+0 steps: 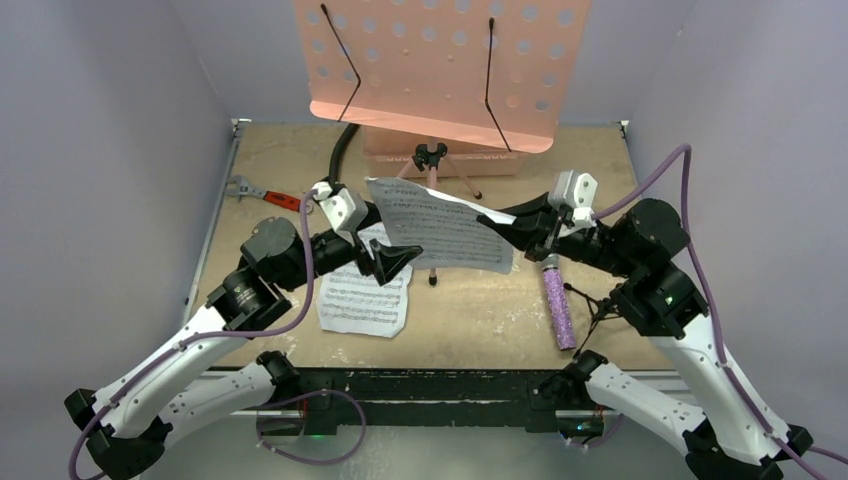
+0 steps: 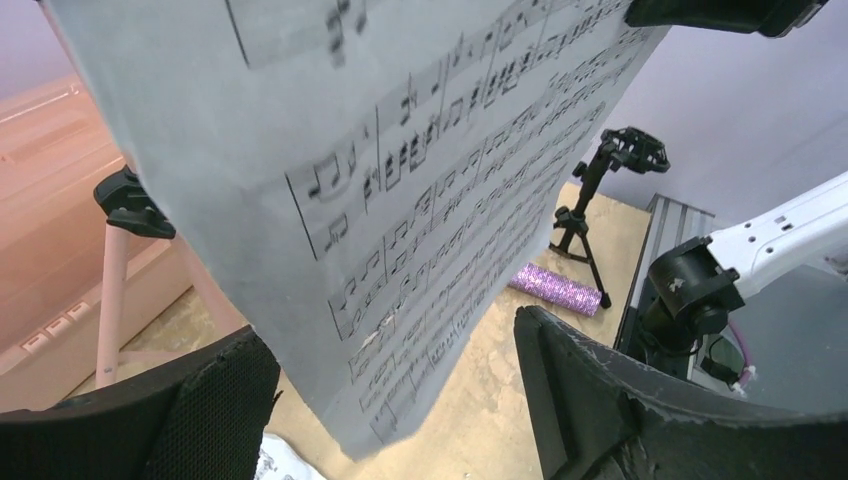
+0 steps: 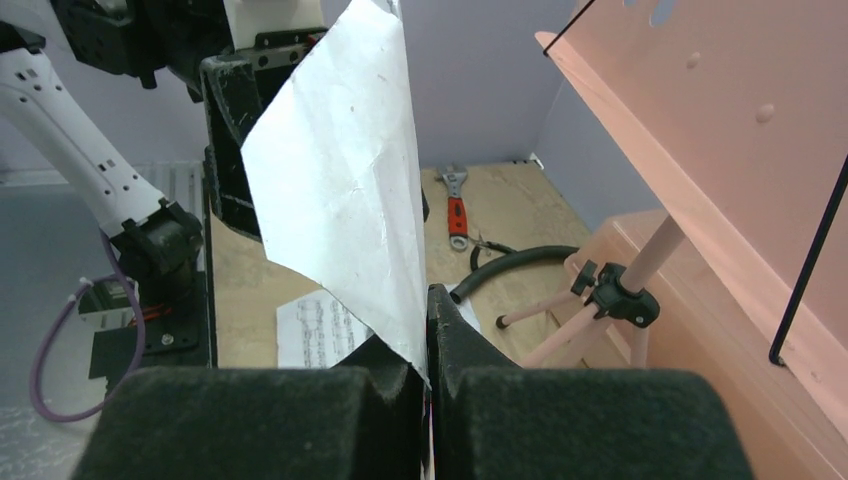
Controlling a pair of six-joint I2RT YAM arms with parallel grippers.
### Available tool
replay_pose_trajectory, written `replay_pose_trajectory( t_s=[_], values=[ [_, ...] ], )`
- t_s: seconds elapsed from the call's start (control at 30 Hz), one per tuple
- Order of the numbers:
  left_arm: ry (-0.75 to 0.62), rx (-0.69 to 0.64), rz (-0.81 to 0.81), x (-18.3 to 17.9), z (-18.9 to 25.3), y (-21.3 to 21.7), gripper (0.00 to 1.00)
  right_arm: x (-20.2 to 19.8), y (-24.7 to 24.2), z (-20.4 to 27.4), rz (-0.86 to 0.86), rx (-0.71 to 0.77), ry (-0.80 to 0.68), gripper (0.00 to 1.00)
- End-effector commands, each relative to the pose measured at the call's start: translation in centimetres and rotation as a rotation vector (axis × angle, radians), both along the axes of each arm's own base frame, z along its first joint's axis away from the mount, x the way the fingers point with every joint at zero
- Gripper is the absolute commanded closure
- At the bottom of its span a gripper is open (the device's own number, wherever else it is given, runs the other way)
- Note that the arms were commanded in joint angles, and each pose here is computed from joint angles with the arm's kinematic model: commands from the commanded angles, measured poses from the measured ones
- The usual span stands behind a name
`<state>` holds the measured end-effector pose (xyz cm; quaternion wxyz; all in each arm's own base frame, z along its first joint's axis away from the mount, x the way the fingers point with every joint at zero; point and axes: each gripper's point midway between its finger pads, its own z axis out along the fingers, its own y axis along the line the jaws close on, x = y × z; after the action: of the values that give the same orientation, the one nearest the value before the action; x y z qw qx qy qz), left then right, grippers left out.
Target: Set up the instrument practice props
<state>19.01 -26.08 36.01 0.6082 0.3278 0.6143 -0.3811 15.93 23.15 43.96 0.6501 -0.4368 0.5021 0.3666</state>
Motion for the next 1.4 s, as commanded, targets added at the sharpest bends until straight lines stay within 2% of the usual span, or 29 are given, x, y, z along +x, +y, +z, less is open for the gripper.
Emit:
replay_pose_trajectory(
  t_s=[0.0,0.43,0.6,0.83,1.07,1.1,1.23,1.27,1.37],
  values=[
    [-0.027,-0.073,0.018,0.0,1.7,0.4,0.19,-1.3,0.0,4.6,0.049,0.094,-0.086,1.0],
    [-0.028,-0.132,0.107,1.0,2.1,1.4,0.21,-1.3,0.4,7.4,0.066,0.15,-0.071,1.0],
    [-0.04,-0.144,0.084,0.7,2.5,1.2,0.23,-0.8,0.7,7.3,0.061,0.145,-0.06,1.0],
    [-0.095,-0.185,-0.002,0.0,5.6,-0.1,0.28,0.0,1.1,6.7,0.051,0.132,-0.037,1.0],
    [-0.144,-0.203,-0.053,0.0,8.3,-1.3,0.42,0.7,1.7,6.7,0.054,0.14,-0.009,1.0],
    [-0.15,-0.207,-0.05,0.1,8.6,-1.3,0.47,0.8,1.7,6.7,0.054,0.14,-0.007,1.0],
    [-0.154,-0.23,-0.039,0.2,9.8,-1.2,0.79,1.8,1.6,7.4,0.01,0.159,0.002,1.0],
    [-0.155,-0.236,-0.037,0.2,10.1,-1.1,0.84,2.2,1.5,7.7,-0.014,0.169,0.003,0.96],
    [-0.16,-0.25,-0.033,0.2,11.0,-1.1,0.92,3.0,0.8,9.7,-0.072,0.233,-0.007,0.75]
  ],
)
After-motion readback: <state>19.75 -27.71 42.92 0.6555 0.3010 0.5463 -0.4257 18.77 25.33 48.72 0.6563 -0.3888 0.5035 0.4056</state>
